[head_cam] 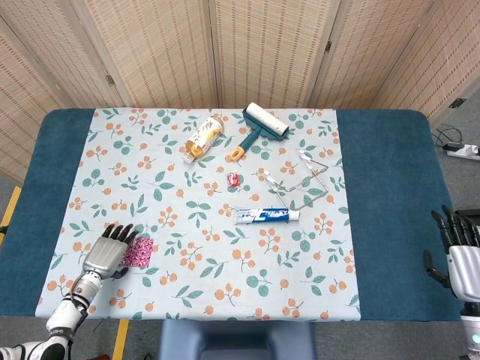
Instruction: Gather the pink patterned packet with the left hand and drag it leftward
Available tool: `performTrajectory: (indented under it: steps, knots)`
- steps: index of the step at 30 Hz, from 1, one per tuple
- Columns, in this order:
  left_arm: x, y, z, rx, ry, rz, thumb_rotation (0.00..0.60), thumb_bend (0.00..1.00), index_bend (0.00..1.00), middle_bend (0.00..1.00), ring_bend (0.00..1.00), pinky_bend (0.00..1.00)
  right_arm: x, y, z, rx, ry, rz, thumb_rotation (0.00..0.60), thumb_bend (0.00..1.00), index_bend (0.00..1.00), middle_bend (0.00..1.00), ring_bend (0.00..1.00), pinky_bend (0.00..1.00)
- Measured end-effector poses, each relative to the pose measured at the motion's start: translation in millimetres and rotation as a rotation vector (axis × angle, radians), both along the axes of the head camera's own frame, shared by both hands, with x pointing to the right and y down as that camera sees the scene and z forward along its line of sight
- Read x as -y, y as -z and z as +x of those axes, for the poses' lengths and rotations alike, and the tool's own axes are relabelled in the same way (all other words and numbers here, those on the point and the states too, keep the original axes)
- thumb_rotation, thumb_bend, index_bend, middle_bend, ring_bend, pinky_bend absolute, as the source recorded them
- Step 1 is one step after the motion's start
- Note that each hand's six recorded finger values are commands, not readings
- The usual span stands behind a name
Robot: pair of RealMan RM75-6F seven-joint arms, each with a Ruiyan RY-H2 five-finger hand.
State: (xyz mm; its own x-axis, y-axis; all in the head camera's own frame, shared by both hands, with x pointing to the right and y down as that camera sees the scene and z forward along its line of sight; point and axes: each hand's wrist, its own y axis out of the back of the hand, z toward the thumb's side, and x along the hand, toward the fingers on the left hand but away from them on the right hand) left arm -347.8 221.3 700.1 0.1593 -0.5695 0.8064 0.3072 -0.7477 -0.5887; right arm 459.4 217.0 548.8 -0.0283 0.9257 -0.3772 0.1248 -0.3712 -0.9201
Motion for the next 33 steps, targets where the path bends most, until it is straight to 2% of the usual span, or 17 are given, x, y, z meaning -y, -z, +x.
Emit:
performTrajectory:
  steps: [7, 26, 33]
  knots:
    - [-1, -5, 13, 0.006, -0.032, -0.013, 0.539, 0.34, 0.10, 0.00, 0.00, 0.00, -1, 0, 3, 0.000, -0.006, -0.001, 0.599, 0.53, 0.00, 0.00, 0.00, 0.00]
    - [0, -13, 20, 0.016, -0.026, -0.024, 0.538, 0.34, 0.15, 0.00, 0.00, 0.00, -2, -2, 6, 0.001, -0.011, -0.006, 0.598, 0.53, 0.00, 0.00, 0.00, 0.00]
    - [-1, -13, 23, 0.011, -0.034, -0.018, 0.553, 0.34, 0.21, 0.00, 0.00, 0.00, -2, -3, 7, 0.002, -0.013, -0.007, 0.599, 0.53, 0.00, 0.00, 0.00, 0.00]
